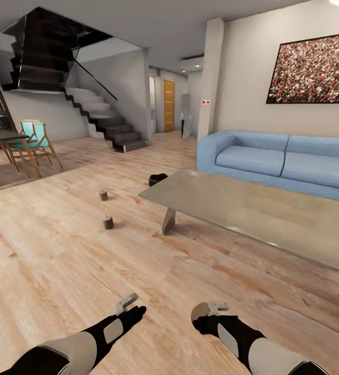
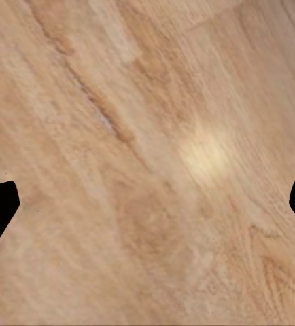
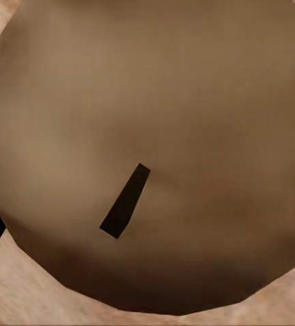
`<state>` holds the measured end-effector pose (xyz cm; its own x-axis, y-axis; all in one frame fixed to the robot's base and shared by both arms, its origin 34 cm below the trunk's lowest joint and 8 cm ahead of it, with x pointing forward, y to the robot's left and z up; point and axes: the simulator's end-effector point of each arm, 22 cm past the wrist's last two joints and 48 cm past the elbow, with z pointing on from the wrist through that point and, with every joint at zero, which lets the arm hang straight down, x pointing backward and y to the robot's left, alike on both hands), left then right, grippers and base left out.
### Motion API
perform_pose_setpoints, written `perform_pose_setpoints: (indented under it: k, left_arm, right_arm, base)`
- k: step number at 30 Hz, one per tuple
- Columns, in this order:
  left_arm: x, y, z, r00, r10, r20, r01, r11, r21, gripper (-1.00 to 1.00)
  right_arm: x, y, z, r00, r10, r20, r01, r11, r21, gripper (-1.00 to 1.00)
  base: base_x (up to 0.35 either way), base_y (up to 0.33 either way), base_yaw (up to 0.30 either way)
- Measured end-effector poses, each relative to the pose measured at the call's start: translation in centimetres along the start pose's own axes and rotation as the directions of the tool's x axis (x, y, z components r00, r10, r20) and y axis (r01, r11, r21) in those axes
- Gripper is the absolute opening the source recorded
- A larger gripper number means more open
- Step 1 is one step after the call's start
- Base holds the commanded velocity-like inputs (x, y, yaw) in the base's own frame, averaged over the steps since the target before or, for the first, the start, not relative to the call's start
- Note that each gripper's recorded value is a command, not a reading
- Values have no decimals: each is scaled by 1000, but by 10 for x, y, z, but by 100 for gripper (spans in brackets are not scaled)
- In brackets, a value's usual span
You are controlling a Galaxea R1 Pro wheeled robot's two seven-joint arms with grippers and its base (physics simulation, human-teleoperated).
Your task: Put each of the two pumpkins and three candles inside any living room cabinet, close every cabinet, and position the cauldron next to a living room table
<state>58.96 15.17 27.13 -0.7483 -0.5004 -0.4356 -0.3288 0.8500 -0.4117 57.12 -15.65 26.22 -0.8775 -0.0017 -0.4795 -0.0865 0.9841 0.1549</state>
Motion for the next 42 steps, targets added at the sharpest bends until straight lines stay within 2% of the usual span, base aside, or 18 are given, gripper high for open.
perform_pose_setpoints:
  k: [7,19,42]
  left_arm:
    - [3,2,2,1000,-1,-6,1,1000,-3,100]
    - [3,2,2,1000,-1,-8,1,1000,-3,100]
    - [4,0,2,1000,-1,-9,1,1000,-2,100]
  right_arm:
    - [3,0,2,1000,1,-6,-1,1000,0,-100]
    - [3,-1,2,1000,2,-7,-2,1000,0,-100]
    - [3,-1,2,1000,2,-7,-2,1000,0,-100]
  base:
    - [289,219,191]
    - [232,263,16]
    - [118,312,0]
